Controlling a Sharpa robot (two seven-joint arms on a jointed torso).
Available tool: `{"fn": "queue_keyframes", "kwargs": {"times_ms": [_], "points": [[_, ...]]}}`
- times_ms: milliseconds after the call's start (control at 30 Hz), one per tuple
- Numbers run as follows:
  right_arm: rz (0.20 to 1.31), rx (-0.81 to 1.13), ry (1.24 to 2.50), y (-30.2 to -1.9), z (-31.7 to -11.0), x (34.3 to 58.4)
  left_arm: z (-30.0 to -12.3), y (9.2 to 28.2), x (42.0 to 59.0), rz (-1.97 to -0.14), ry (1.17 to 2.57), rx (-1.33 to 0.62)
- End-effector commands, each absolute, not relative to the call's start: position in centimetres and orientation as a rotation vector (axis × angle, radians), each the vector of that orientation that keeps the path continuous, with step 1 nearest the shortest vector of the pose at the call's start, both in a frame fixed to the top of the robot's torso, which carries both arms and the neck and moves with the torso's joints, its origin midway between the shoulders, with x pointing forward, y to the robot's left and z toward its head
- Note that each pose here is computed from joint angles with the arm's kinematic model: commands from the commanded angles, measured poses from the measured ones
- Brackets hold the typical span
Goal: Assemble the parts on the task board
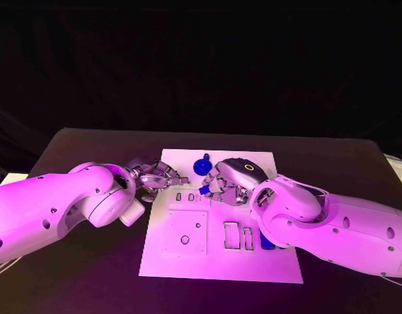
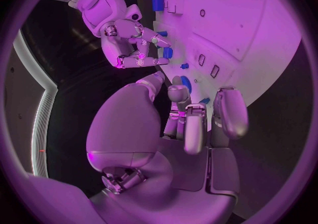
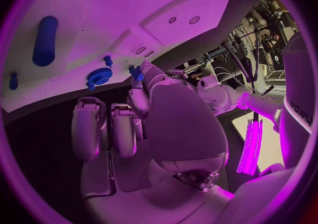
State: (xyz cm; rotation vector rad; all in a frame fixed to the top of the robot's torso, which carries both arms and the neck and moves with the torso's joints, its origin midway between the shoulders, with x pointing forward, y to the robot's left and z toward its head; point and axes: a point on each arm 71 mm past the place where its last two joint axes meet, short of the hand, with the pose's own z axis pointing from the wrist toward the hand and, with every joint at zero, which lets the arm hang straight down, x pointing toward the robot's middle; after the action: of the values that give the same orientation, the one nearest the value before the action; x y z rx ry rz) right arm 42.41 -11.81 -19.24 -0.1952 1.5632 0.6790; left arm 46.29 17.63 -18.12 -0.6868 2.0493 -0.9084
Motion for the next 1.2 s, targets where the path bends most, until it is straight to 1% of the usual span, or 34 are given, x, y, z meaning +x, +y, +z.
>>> {"fn": "queue_keyframes", "kwargs": {"times_ms": [33, 200, 567, 1200], "points": [[0.691, -0.197, 1.545, -11.7, -18.9, 42.2, -18.2, 17.1, 46.2, -0.893, 2.078, -0.627], [0.698, -0.194, 1.533, -11.6, -18.6, 42.0, -18.5, 16.5, 46.1, -0.899, 2.09, -0.604], [0.711, -0.204, 1.529, -11.3, -18.4, 41.7, -18.8, 15.8, 46.0, -0.908, 2.09, -0.592], [0.73, -0.201, 1.5, -11.1, -18.0, 41.5, -19.0, 15.6, 45.9, -0.893, 2.12, -0.583]]}}
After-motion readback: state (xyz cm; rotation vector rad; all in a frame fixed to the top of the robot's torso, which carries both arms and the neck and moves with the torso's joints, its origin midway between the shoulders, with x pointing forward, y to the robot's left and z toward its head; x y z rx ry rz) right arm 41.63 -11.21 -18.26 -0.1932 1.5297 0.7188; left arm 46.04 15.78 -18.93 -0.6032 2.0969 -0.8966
